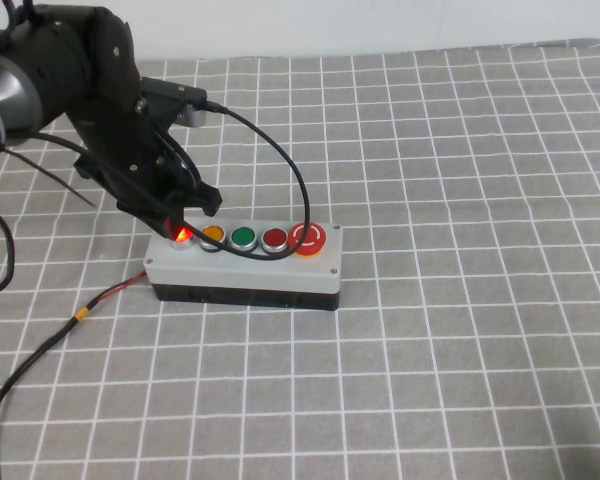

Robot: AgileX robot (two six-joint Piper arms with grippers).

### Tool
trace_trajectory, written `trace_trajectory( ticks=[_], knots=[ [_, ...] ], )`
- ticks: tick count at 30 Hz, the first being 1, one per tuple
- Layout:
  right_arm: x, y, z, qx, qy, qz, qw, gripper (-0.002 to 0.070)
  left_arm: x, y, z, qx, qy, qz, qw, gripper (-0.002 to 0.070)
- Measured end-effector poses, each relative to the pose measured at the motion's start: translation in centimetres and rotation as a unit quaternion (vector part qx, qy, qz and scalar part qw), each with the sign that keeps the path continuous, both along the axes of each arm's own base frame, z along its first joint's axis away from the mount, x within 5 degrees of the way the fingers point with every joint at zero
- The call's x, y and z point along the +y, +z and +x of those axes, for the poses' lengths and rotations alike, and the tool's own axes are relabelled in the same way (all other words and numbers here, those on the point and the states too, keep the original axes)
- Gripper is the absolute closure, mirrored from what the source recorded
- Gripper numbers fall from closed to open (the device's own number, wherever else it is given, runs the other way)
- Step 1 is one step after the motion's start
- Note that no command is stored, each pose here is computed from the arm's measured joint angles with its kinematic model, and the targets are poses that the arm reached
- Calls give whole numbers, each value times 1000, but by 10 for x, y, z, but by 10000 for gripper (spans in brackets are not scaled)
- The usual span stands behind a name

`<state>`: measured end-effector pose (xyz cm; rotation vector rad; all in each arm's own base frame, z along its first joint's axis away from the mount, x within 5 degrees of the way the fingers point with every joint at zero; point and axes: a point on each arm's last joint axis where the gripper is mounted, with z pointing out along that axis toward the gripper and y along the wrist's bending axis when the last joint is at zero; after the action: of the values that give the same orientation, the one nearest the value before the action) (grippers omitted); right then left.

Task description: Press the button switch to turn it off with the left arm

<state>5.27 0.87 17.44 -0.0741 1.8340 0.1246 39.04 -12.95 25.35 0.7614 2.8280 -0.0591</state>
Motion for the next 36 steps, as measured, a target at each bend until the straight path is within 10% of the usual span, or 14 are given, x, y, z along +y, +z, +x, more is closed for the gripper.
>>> trace_trajectory(
  ticks=[15, 22, 36],
  knots=[
    [0, 0, 0, 0, 0, 0, 1000, 694, 2, 55, -15, -116, -8, -50, 992, 678],
    [0, 0, 0, 0, 0, 0, 1000, 694, 25, 107, -85, -245, -4, -91, 965, 678],
    [0, 0, 0, 0, 0, 0, 1000, 694, 80, 63, -245, -415, 39, -166, 894, 678]
  ],
)
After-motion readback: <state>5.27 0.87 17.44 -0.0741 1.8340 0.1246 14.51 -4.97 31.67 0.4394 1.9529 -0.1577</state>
